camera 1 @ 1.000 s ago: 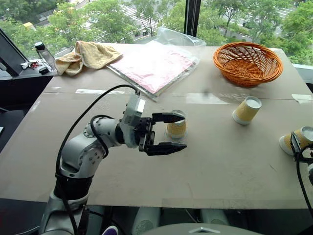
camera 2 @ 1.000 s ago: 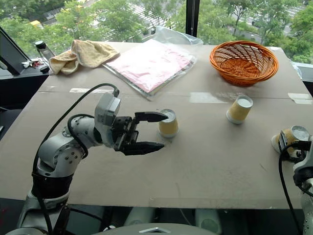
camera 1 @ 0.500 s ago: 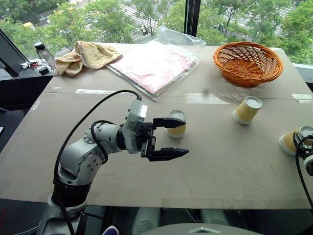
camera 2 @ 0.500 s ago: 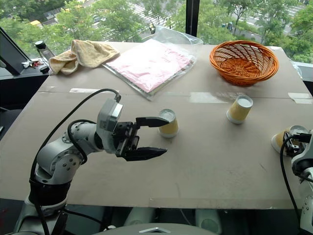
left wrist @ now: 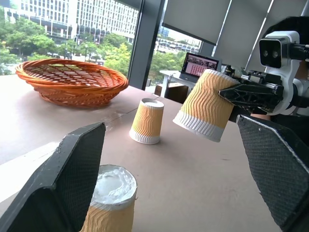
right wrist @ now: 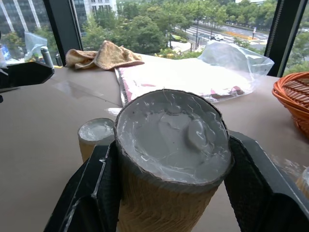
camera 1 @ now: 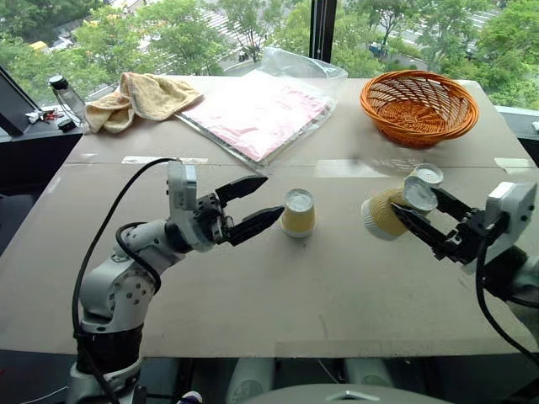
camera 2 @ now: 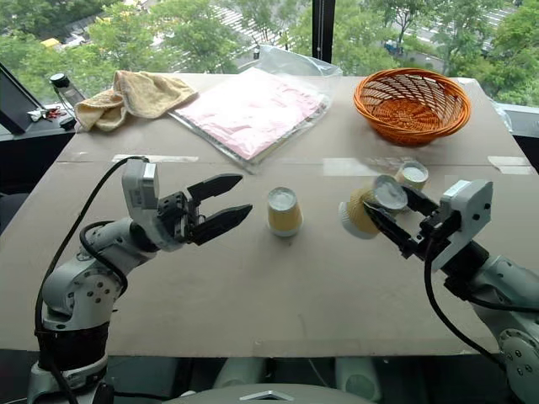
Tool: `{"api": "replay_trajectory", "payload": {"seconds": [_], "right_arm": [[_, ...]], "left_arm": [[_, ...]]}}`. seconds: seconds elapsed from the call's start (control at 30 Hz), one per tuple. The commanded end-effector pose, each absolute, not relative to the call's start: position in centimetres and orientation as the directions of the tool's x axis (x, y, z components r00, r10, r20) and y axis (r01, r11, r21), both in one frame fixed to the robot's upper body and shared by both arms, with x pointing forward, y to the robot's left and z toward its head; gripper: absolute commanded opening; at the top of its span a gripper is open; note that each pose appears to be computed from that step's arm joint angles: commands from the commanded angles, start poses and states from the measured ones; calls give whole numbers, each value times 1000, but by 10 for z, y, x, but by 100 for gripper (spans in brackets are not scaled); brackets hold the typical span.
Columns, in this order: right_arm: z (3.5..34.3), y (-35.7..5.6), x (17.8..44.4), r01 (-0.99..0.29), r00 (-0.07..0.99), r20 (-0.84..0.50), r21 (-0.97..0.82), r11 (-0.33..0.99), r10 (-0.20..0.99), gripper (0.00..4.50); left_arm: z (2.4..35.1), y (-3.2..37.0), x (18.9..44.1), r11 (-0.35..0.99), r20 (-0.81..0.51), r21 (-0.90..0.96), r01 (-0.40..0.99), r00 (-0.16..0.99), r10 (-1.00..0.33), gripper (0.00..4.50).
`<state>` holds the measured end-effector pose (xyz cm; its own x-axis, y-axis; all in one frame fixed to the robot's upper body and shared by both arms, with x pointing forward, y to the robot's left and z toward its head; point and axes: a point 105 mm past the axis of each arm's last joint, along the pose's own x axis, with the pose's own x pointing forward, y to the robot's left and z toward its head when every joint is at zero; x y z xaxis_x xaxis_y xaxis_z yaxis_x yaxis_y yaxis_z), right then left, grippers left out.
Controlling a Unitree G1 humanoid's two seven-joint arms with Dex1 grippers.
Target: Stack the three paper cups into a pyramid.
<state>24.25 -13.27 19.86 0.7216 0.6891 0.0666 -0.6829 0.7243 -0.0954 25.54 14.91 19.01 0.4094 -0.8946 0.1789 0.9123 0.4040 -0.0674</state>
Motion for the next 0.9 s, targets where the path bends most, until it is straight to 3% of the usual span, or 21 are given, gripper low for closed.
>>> {"api": "replay_trajectory", "payload": {"seconds": [0.03, 0.23, 0.5, 0.9], "right_arm": [[187, -111, 261, -700, 705, 6, -147, 698, 709, 219], [163, -105, 284, -714, 697, -79, -171, 679, 713, 219], [154, -102, 300, -721, 691, -103, -158, 674, 715, 219], [137, -84, 293, -759, 649, -153, -198, 620, 746, 219]], "left_arm": [[189, 176, 243, 435, 150, -33, 900, 435, -888, 450], [171, 195, 224, 448, 31, -7, 894, 448, -894, 450], [165, 195, 210, 434, -7, 3, 901, 434, -901, 450], [165, 196, 206, 439, -19, 5, 898, 439, -898, 450]]}}
